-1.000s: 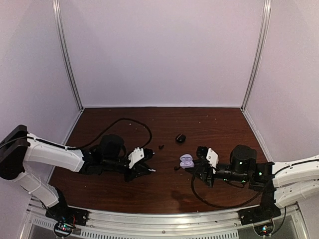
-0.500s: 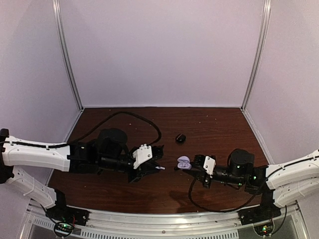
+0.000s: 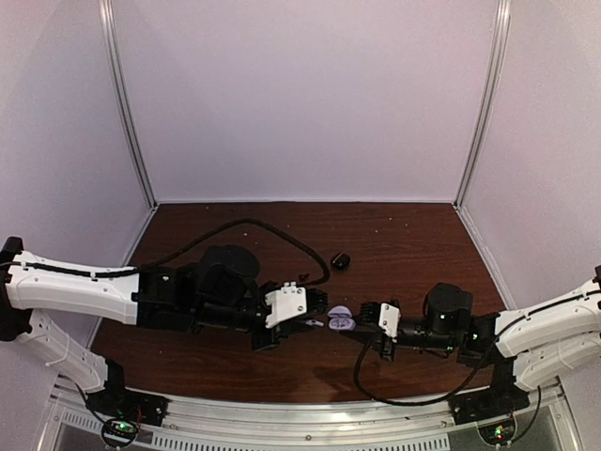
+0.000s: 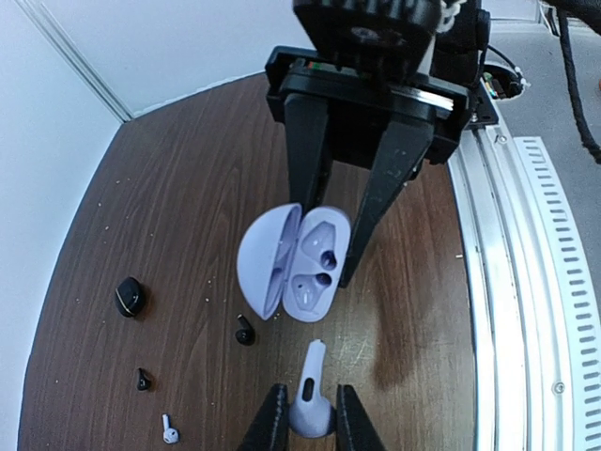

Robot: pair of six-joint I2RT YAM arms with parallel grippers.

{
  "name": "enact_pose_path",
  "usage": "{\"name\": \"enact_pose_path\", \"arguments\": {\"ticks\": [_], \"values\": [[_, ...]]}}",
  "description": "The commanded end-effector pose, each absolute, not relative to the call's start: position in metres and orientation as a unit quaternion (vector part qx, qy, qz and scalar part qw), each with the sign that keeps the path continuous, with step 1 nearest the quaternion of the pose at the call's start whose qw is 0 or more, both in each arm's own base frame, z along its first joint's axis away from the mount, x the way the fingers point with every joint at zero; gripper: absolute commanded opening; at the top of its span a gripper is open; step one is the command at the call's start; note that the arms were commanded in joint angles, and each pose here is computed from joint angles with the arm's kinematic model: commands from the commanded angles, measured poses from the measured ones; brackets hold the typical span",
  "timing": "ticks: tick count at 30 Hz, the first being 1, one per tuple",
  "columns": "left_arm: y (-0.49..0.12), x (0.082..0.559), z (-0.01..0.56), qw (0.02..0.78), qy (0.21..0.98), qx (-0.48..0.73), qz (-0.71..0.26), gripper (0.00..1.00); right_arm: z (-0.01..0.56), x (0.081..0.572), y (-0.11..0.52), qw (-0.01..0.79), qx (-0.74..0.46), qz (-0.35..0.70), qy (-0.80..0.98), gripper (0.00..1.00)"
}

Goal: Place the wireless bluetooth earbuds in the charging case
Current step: Insert the left earbud into the left side groove of the charging case.

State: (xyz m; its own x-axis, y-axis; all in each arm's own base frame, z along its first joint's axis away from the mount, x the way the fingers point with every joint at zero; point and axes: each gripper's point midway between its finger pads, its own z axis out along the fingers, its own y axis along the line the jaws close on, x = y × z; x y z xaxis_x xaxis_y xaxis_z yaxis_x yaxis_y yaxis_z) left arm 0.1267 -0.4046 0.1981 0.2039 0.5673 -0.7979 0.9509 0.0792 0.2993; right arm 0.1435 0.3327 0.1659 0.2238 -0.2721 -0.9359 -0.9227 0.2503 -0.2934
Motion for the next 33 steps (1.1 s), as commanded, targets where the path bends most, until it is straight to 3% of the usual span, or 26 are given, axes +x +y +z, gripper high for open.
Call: {"name": "enact_pose_path", "arguments": {"ticks": [1,33], "values": [[-0.413,0.126,0.21,0.45,0.571,0.654,-0.208,0.09,0.182,0.139,0.341,0.57,-0.538,0.316,0.535,0.1],[-0.434,0.112,0.192,0.434,0.532,0.71,-0.157,0.09,0.177,0.126,0.353,0.53,-0.538,0.372,0.54,0.09]]}}
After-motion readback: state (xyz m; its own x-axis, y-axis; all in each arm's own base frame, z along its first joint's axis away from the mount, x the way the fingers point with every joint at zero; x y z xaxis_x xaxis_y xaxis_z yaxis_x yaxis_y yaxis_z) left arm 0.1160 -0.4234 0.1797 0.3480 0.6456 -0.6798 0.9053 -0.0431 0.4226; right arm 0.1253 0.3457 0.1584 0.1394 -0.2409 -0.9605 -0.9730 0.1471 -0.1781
